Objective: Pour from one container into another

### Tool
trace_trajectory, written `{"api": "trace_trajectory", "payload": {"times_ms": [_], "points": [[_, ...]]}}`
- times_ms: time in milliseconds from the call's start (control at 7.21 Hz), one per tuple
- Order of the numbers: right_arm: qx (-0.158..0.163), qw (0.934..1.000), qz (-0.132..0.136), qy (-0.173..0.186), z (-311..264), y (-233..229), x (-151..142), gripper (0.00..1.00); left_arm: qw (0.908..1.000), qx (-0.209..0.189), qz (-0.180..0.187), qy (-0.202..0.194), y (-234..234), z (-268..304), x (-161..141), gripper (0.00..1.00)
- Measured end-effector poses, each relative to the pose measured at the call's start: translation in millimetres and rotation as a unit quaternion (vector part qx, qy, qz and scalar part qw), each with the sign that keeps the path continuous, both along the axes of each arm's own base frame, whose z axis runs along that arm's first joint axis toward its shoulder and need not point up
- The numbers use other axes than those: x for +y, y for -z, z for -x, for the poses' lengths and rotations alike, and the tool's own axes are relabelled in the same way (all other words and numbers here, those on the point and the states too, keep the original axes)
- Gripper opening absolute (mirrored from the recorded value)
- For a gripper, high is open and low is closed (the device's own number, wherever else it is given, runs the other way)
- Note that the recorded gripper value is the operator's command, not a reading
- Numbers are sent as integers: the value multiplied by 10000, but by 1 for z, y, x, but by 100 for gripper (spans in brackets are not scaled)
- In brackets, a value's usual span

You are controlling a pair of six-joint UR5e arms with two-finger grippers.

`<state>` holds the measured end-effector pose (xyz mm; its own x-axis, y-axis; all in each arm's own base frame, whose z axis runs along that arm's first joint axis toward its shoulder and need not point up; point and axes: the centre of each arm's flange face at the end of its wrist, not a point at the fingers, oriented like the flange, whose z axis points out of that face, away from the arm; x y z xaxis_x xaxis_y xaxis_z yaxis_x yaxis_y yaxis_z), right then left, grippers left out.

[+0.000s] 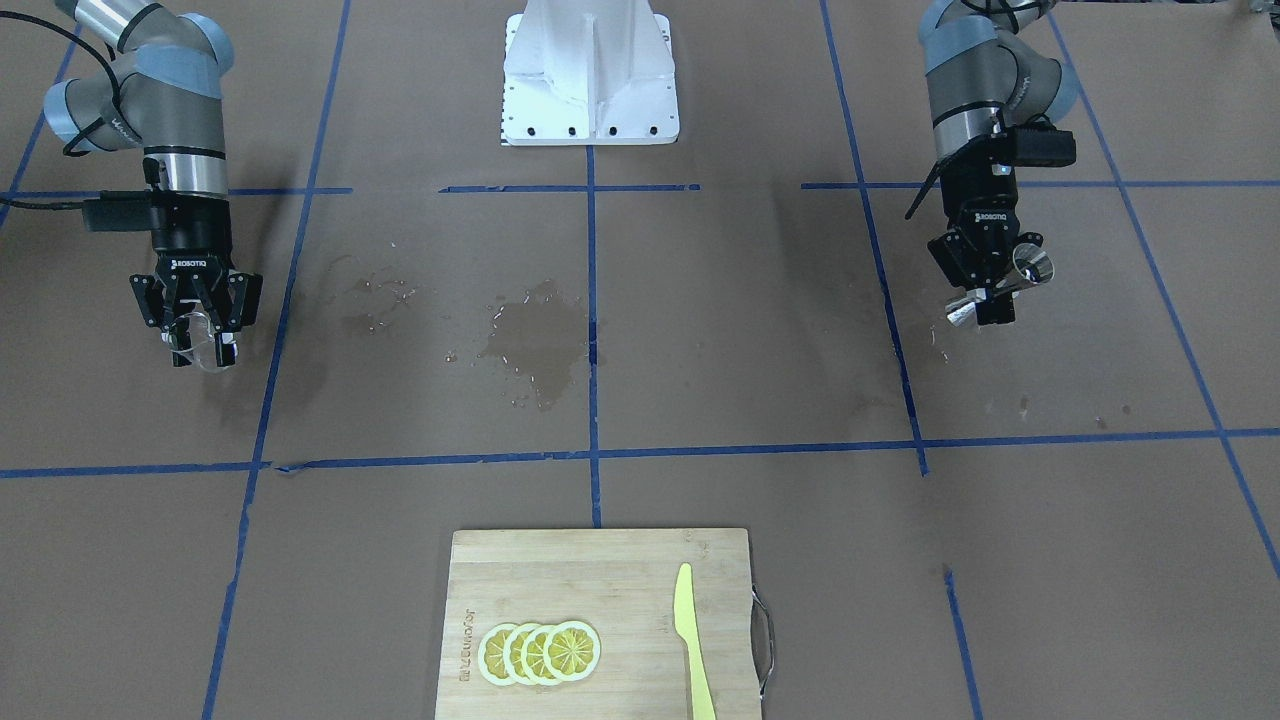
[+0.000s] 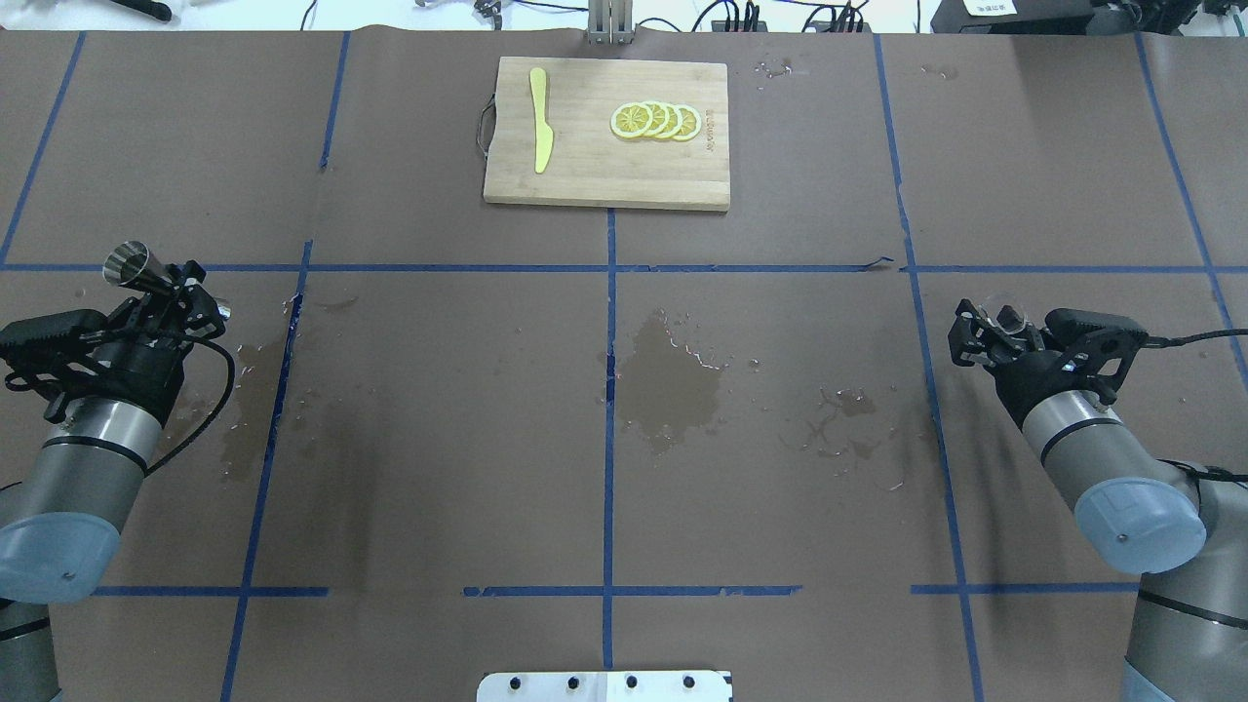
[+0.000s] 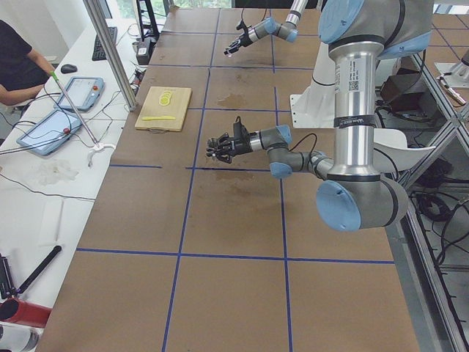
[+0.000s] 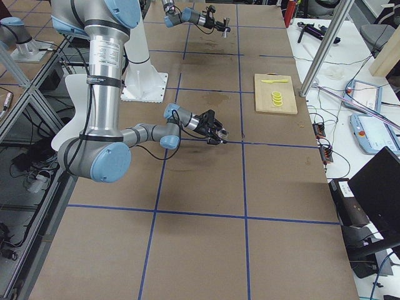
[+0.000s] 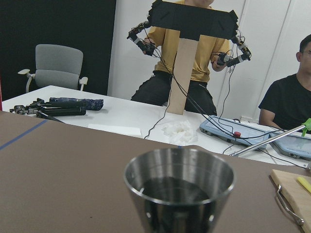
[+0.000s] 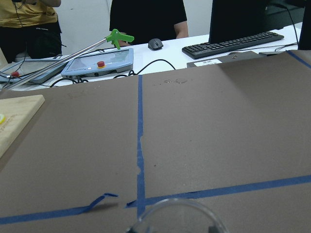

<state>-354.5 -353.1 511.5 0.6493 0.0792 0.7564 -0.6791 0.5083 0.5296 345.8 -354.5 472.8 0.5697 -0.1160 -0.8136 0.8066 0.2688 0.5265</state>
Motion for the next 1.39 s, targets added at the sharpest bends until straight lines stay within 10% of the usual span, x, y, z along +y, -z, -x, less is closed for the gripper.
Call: {"api": "trace_trajectory", "payload": {"times_ms": [1386], "points": [[266,9994,-161,165,26,-9,22,0,9977,-608,-275,71,-46,-57,43,0]]}}
